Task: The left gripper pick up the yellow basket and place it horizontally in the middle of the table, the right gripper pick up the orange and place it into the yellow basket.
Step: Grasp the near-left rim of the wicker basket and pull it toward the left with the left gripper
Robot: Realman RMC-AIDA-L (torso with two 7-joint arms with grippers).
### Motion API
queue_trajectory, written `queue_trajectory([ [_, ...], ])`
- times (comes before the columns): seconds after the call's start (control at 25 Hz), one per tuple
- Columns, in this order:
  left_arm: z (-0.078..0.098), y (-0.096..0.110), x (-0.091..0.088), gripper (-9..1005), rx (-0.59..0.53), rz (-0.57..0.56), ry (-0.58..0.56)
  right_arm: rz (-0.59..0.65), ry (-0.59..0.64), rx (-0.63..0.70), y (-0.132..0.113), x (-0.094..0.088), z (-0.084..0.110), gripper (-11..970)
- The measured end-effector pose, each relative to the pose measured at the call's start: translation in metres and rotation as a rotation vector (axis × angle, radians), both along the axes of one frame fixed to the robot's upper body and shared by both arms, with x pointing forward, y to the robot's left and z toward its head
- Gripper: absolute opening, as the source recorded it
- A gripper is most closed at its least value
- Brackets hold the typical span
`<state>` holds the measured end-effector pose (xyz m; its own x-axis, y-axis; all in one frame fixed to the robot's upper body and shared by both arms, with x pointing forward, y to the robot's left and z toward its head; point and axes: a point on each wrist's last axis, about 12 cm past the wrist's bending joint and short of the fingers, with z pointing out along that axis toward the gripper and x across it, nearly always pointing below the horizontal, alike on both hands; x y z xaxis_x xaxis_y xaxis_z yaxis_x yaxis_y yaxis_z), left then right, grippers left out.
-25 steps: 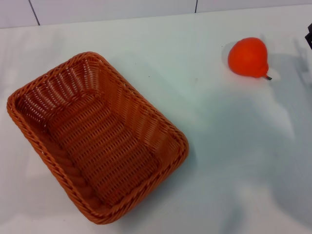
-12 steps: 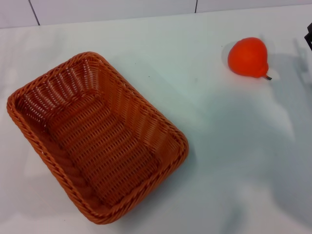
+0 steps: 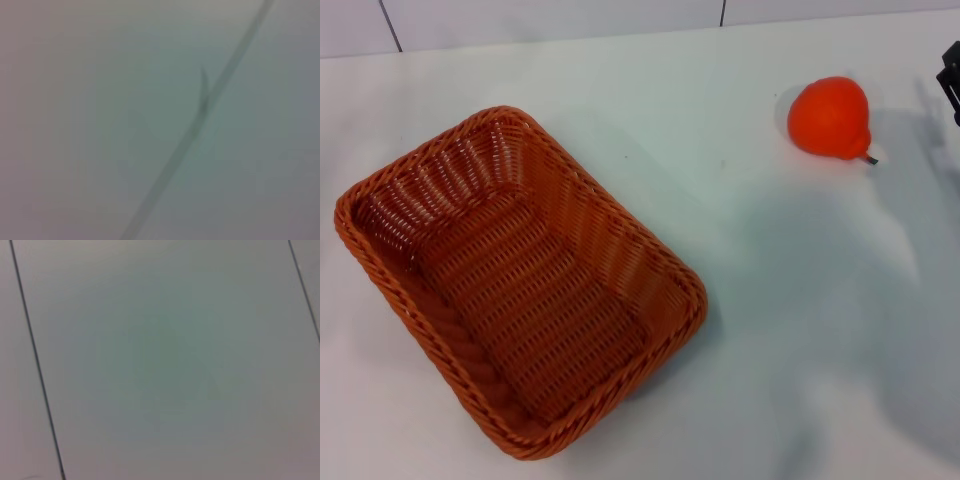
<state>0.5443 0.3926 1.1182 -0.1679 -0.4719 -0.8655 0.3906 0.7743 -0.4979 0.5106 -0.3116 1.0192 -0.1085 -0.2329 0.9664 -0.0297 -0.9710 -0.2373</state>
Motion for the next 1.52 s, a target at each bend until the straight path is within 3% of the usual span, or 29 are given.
queue_trajectory([
  [0.2, 0.022, -0.012, 0.026, 824, 0.090, -0.253, 0.198, 0.022, -0.005, -0.006, 0.004, 0.001, 0.001, 945],
  [0.36, 0.028, -0.023, 0.038, 824, 0.202, -0.333, 0.310, 0.033, -0.004, -0.009, 0.005, 0.001, 0.000, 945],
  [0.4, 0.032, -0.031, 0.046, 824, 0.304, -0.375, 0.398, 0.034, -0.003, -0.009, 0.005, 0.000, 0.000, 945],
  [0.48, 0.036, -0.036, 0.050, 825, 0.390, -0.406, 0.459, 0.034, -0.003, -0.010, 0.005, 0.000, 0.000, 945],
  [0.88, 0.053, -0.059, 0.053, 825, 0.598, -0.511, 0.490, 0.035, 0.004, -0.010, 0.005, -0.001, -0.001, 946],
  [1.52, 0.039, -0.095, 0.065, 824, 0.847, -0.505, 0.548, 0.060, 0.009, -0.018, 0.008, -0.003, -0.002, 946],
])
